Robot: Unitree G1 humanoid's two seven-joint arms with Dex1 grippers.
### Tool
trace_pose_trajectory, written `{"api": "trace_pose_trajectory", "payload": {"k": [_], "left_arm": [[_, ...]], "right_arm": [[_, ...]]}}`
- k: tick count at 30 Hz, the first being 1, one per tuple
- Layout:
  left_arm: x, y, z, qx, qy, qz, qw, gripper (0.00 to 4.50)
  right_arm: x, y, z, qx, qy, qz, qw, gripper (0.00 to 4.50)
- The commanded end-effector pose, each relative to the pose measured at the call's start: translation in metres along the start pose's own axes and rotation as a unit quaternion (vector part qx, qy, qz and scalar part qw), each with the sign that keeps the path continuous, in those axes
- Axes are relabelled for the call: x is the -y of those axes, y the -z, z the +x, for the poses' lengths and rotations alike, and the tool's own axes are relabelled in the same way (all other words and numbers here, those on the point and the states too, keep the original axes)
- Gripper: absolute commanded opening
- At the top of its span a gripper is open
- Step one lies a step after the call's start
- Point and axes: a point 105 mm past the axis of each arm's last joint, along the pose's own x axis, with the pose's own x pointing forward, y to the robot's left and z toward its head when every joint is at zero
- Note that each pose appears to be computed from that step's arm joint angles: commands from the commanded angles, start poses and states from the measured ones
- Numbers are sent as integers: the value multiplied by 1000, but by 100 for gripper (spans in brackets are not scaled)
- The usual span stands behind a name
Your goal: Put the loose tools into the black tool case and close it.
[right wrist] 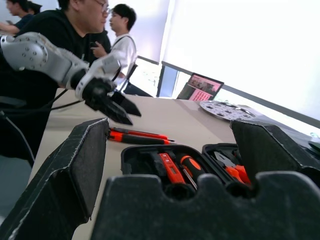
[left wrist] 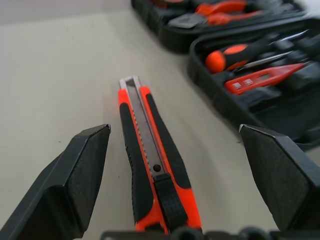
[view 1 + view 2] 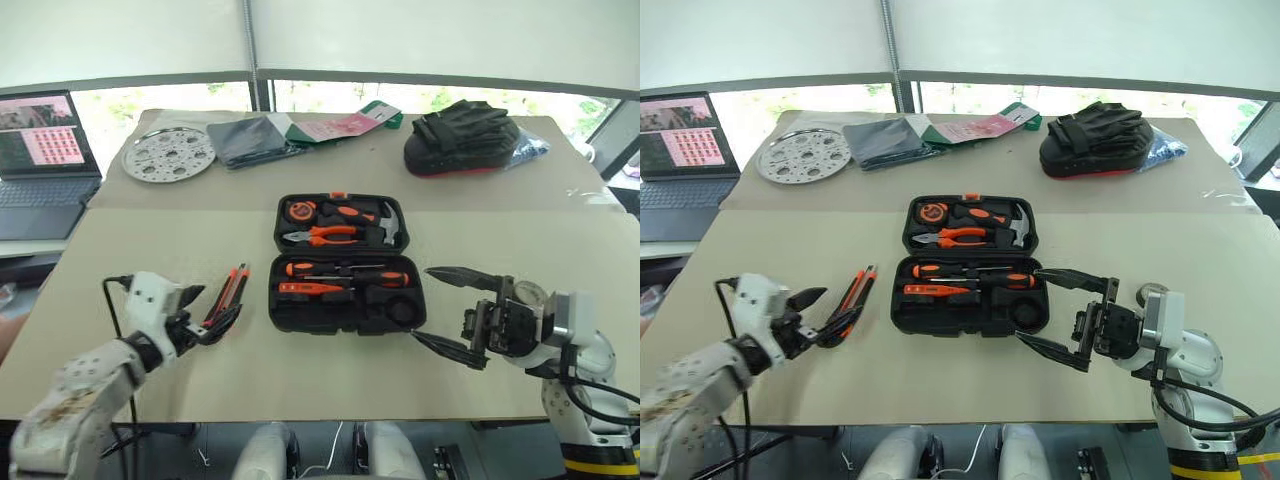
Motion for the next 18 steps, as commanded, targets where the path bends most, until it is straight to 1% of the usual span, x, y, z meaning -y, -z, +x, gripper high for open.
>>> {"api": "trace_pose_trajectory", "payload": {"k": [1,3,5,6,7,9,11,12,13,16,18], "left_arm": [[0,10,9,-21,-39,15,999,448],[-2,15,11,-32,-54,28,998,448],[-6,22,8,-43,-65,24,997,448],[-8,26,6,-49,-67,16,996,395],[-9,30,4,-52,-68,9,996,374],[-7,37,1,-59,-58,-1,997,300],[-5,34,0,-44,-46,-4,998,232],[-4,29,-1,-28,-36,-3,999,217],[-5,23,-3,-12,-31,-1,999,179],[-18,6,-8,13,-17,30,999,182],[-23,-9,-9,31,10,62,998,182]], "right_arm": [[0,-11,9,16,3,-15,1000,450],[-1,-12,11,16,5,-15,1000,450],[-1,-12,12,12,7,-14,1000,450],[0,-12,12,10,8,-13,1000,450],[1,-12,12,8,9,-13,1000,450],[3,-12,12,6,12,-13,1000,450],[5,-12,11,4,14,-13,1000,450],[5,-13,10,3,15,-13,1000,450],[6,-13,10,2,15,-13,1000,450],[6,-13,8,-2,18,-13,1000,450],[7,-12,7,-5,19,-12,1000,450]]}}
